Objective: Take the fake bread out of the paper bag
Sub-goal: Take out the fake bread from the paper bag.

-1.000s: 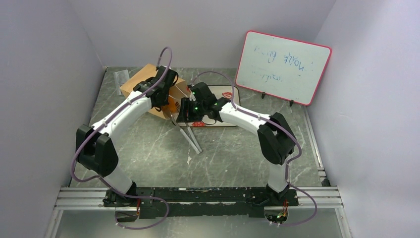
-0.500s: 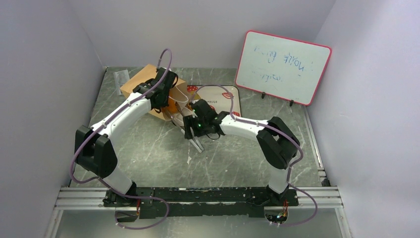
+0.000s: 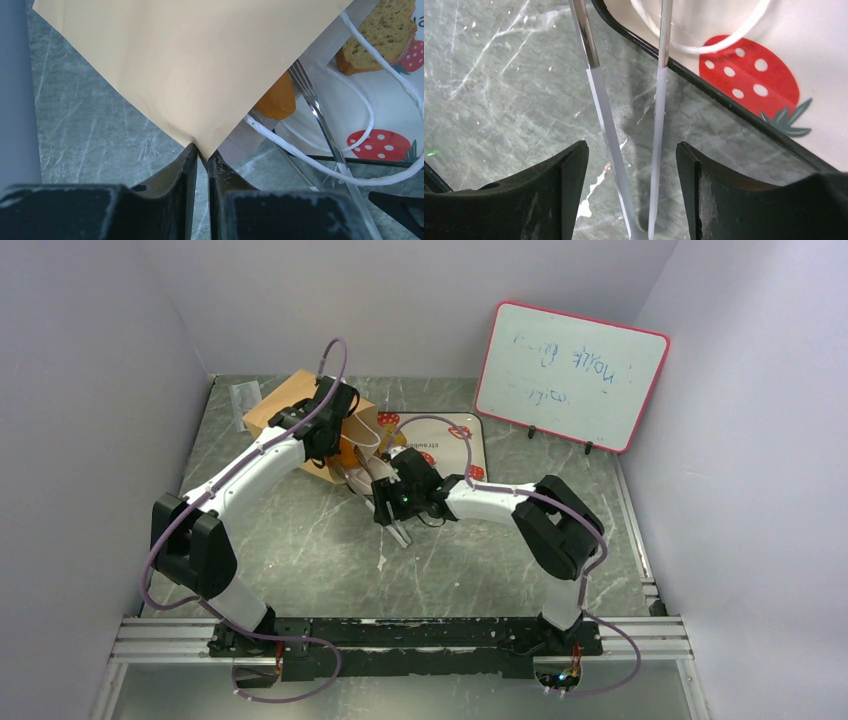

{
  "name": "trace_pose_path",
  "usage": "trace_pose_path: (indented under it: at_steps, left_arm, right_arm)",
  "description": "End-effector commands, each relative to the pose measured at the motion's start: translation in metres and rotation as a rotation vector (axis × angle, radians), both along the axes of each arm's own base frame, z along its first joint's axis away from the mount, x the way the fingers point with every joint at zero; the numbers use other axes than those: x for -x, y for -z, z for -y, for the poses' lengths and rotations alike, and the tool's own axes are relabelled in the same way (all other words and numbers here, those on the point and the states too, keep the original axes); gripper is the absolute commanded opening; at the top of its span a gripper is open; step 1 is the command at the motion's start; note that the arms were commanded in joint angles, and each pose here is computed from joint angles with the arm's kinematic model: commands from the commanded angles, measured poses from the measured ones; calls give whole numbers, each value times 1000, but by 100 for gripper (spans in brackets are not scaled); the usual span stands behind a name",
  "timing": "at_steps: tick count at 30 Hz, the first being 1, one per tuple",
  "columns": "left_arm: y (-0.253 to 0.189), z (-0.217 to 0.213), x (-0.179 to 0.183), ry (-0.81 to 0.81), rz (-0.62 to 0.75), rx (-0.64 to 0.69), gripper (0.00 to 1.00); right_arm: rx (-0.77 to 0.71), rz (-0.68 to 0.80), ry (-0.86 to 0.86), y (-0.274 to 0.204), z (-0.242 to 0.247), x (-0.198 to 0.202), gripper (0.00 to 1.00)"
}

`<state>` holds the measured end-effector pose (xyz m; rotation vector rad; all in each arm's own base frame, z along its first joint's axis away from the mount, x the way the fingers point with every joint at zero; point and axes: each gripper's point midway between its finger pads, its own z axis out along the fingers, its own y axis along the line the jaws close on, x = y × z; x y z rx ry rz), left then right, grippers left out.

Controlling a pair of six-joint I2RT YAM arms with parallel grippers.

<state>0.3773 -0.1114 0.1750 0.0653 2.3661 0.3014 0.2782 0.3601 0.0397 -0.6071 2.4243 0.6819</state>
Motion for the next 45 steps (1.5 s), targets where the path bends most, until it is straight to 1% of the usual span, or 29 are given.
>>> trace_pose_path:
  at_steps: [1,7,8,10,13,14,18,24,31,36,45]
  left_arm:
    - [-6,5,-2,14,14,27,7]
    - [-6,7,-2,21,9,24,7]
    - [-5,8,-2,22,8,24,7]
    - [-4,8,-1,23,5,23,7]
    - [-4,7,-1,19,5,16,7]
    - [-4,6,-1,18,5,14,7]
    - [-3,5,-1,12,10,13,7]
    - [-5,3,-2,-11,24,13,7]
    - [-5,2,-4,-38,42,22,7]
    - [-5,2,-4,-51,51,37,7]
    - [-3,2,-4,-75,58,51,7]
  right_arm:
    - [-25,10,-30,15,-11,-2,64]
    - [-32,-6,-28,30,-17,-3,59]
    - [-37,-8,-31,30,-19,-3,56]
    - [-48,-18,-43,31,-24,-3,45]
    - [-58,-28,-50,28,-27,-2,25]
    - [-61,-26,-46,25,-27,-3,20]
    - [-73,-33,-35,9,-26,0,10]
    - [-78,-45,-14,-17,-19,6,7]
    - [-79,-50,-6,-43,-6,17,5]
    - [-78,-46,-4,-57,4,25,0]
    - [-88,-8,15,-88,24,36,0]
